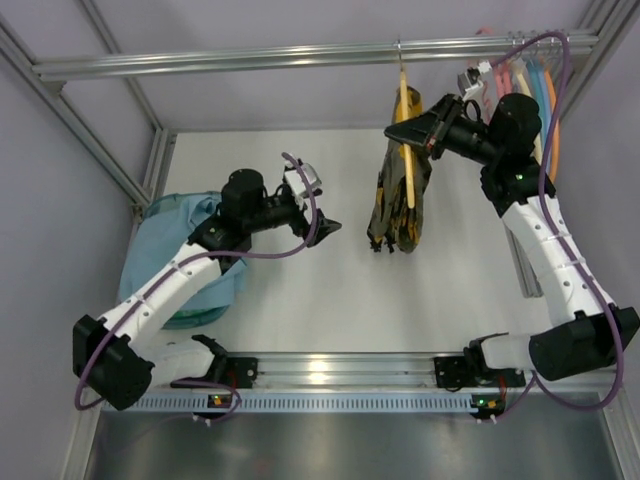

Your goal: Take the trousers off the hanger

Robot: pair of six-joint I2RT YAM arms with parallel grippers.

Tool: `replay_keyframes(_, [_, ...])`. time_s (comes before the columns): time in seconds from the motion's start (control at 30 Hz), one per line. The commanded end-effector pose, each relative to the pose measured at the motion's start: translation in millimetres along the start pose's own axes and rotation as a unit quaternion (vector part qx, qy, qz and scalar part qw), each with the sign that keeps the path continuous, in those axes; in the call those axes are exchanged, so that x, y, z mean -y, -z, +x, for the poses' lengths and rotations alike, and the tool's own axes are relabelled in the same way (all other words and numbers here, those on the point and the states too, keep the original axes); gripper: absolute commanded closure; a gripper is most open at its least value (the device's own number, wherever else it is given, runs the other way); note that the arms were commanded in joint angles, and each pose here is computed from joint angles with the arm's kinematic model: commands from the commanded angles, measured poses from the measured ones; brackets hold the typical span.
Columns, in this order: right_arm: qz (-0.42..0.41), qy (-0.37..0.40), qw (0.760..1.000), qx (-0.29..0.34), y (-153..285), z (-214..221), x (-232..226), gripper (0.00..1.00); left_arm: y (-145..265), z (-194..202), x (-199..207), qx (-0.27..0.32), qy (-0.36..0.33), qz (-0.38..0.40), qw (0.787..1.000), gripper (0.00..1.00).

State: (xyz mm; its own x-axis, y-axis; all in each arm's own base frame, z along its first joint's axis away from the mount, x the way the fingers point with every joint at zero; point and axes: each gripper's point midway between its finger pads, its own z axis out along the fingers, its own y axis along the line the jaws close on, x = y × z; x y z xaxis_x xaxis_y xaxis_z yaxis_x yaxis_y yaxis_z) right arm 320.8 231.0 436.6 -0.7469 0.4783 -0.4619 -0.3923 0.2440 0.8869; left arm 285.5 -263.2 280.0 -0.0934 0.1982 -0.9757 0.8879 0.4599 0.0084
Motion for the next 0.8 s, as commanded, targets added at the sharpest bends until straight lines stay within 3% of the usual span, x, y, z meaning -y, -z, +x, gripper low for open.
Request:
replay_keyframes(0.0, [-0.124,0.123,0.984,-0.025,39,30,-89,1.00,-7,-55,-2,0.107,-0.116,-0.036,0.987,0.02])
replay_keyframes(0.13, [-0.146,0.157,0.977,-0.019,45,36,-101,1.00,-29,-79,17,0.155,-0.142,-0.039,0.977,0.02])
replay_keyframes(0.33, [-0.169,0.179,0.969,-0.019,50,34,-120,1.00,-54,-83,26,0.161,-0.135,-0.032,0.977,0.02])
replay_keyframes(0.57, [-0.142,0.101,0.985,0.004,39,9,-113,1.00,-59,-86,18,0.158,-0.129,-0.065,0.977,0.02])
replay_keyframes(0.77, [-0.153,0.063,0.986,0.034,40,-25,-158,1.00,-47,-94,14,0.168,-0.118,-0.087,0.975,0.02])
